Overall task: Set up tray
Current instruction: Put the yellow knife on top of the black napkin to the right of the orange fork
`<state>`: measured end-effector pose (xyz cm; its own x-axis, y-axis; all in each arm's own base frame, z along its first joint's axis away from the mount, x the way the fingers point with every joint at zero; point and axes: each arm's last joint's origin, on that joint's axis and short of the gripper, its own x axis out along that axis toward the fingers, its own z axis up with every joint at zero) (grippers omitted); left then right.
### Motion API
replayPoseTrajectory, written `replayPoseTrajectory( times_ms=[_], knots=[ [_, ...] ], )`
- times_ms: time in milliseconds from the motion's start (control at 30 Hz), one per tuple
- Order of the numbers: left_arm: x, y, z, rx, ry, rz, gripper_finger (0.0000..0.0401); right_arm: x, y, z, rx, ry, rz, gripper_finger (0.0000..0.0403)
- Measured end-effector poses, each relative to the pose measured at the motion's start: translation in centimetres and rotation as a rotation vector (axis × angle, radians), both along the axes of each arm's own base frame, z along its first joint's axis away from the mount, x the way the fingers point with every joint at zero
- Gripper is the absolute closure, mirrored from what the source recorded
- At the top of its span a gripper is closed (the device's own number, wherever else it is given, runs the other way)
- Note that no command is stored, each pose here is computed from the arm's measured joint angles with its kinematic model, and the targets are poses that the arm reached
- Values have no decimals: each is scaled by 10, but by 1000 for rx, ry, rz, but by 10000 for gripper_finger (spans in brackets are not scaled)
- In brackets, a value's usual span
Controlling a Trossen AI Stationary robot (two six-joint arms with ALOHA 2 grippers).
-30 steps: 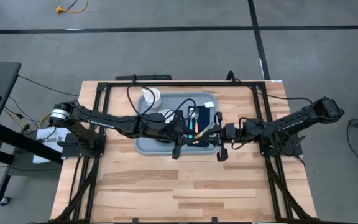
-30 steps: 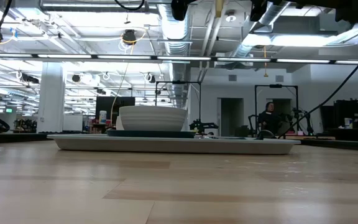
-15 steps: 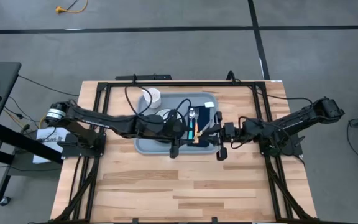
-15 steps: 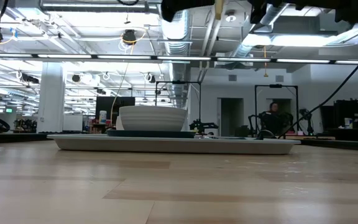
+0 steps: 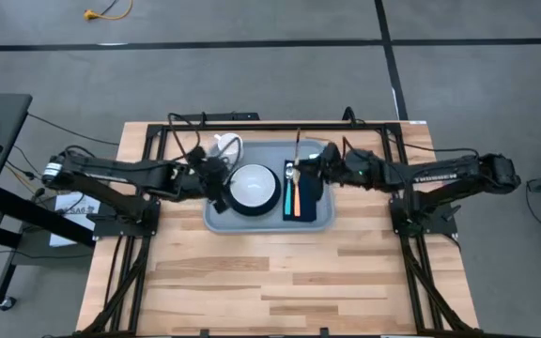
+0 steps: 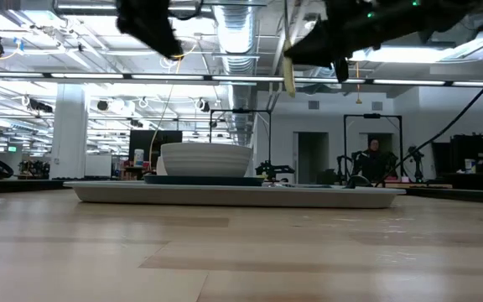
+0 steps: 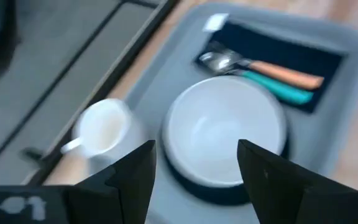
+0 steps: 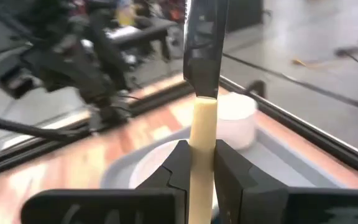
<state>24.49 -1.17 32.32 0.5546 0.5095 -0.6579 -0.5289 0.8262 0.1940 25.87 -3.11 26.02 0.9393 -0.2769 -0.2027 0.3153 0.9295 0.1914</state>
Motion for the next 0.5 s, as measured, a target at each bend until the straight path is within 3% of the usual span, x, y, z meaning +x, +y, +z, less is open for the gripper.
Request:
replayPoseTrajectory(
  times_ms=[233,500],
  knots=[
    [-36,6,12,89,57,68,187,-4,-32,14,146,143,-141,376],
    [-90,13,9,105,-50,-90,187,-15,-55,14,361,217,-209,376]
  ],
)
